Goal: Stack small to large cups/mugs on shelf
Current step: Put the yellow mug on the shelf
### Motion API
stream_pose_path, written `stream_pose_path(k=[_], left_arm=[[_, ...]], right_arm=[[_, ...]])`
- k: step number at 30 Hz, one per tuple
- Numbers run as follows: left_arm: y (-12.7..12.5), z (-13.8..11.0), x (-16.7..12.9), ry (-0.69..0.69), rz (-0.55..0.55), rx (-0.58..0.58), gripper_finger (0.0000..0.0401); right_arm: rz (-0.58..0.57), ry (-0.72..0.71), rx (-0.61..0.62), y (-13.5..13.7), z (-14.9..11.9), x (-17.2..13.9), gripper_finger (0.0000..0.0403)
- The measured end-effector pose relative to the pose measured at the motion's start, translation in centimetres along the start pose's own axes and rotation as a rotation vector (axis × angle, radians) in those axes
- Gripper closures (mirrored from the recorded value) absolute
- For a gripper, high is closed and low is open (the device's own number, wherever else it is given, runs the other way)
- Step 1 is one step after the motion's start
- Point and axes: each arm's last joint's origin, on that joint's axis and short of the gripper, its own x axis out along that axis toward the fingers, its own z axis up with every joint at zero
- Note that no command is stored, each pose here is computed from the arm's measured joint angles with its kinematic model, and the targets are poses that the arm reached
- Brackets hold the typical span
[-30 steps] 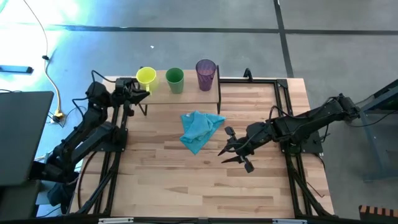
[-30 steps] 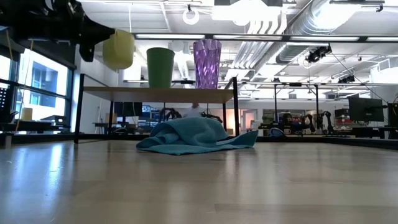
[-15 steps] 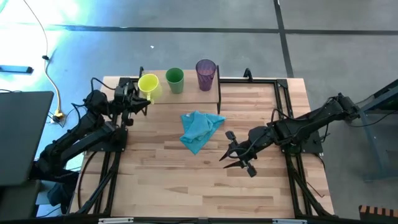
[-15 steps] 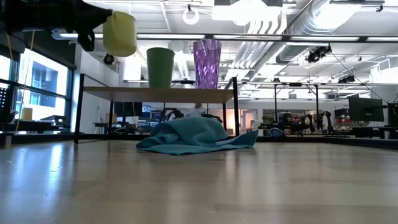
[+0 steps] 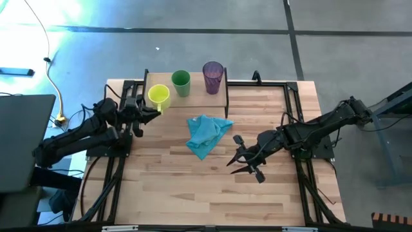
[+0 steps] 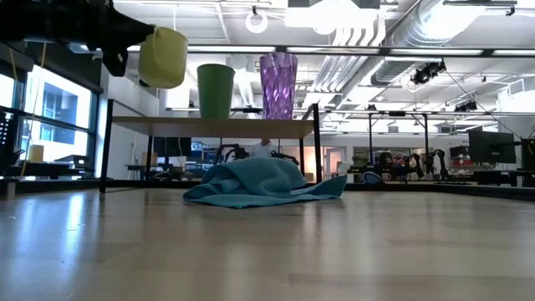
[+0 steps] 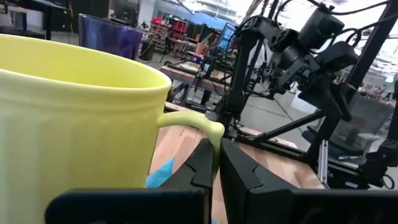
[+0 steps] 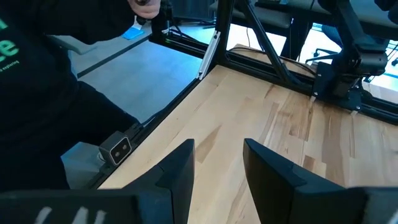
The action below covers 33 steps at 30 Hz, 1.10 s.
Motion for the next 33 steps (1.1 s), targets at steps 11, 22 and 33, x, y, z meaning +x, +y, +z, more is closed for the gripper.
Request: stream_pose_path(k=[11,22,33], left_arm=[[-0.5,-0.4,0.3,-0.008,0.111,0.015,0.0401],[0.2,-3.1,0.9,-0.078,0.163,-0.020,0.0401],[0.5,-3.4,0.8,-0.127,0.229,-0.015,0.0401]], right_arm=[[0.000,0.000,-0.006,0.0,0.0,0.0,0.0275],[0.001,0.006,-0.021,0.0,-0.1,0.0,0.0275],[0.002,0.016,-0.020,0.0,-0.2,0.0,0.0275]])
